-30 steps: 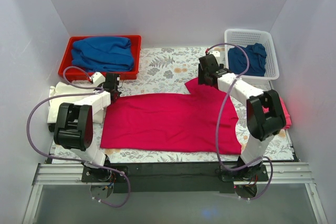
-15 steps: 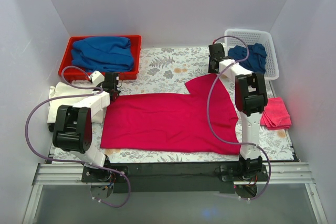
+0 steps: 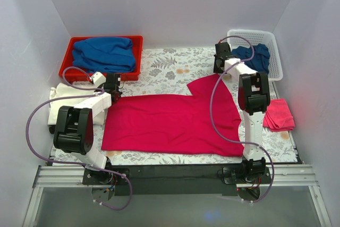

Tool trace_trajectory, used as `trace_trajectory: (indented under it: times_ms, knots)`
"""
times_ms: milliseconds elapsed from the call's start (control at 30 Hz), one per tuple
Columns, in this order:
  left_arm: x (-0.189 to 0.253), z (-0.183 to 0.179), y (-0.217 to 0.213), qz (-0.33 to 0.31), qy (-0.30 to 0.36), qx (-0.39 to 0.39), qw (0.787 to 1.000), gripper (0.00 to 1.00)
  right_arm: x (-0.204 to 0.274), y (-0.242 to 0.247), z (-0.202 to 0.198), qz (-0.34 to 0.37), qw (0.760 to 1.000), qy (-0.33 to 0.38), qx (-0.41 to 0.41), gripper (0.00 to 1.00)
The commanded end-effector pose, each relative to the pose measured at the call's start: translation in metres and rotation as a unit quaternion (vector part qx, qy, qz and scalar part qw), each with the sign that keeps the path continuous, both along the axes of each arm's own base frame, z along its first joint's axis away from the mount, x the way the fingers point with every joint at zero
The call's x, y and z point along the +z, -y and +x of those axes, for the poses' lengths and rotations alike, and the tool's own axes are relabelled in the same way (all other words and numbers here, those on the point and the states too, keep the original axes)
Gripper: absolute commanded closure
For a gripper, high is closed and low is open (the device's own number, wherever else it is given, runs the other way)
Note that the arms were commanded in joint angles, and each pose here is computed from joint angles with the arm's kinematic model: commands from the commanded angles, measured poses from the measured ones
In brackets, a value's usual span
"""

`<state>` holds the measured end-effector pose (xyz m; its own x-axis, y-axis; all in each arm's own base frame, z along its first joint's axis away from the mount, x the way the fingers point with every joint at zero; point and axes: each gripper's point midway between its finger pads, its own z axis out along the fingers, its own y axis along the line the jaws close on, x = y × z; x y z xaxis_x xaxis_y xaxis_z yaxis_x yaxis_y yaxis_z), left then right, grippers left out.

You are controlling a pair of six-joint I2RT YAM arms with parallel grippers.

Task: Fold and stack the t-shirts
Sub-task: Grap the side of the flattened tshirt furthest away from the robot with both arms

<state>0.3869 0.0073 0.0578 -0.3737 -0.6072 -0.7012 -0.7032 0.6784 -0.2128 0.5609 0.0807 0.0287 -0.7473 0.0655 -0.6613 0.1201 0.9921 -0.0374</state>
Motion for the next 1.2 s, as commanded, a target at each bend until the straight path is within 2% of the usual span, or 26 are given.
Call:
trace_trajectory:
  times_ms: [0,167,333,733,933,1167]
  knots:
    - [0.013,0.006,-0.003,0.009,0.013,0.003,1.0,1.0,-0.005,-0.001,-0.012,0.009,1.0,-0.018,-0.005,0.66]
    - [0.014,0.007,-0.001,0.006,0.015,0.001,1.0,1.0,-0.011,-0.004,-0.024,0.022,0.999,-0.029,0.0,0.62]
    - [0.012,0.007,0.0,0.005,0.012,-0.002,1.0,1.0,0.001,-0.007,-0.022,0.034,0.999,-0.007,0.002,0.58]
    - [0.005,0.007,0.002,0.001,0.005,-0.008,1.0,1.0,0.024,-0.013,-0.019,0.052,0.998,0.034,0.016,0.55]
    - [0.006,0.007,0.003,0.001,0.005,-0.01,1.0,1.0,0.018,-0.013,-0.022,0.041,0.999,0.028,0.013,0.55]
    - [0.003,0.008,0.004,-0.001,0.002,-0.014,1.0,1.0,0.047,-0.005,-0.01,0.019,0.997,0.073,0.0,0.53]
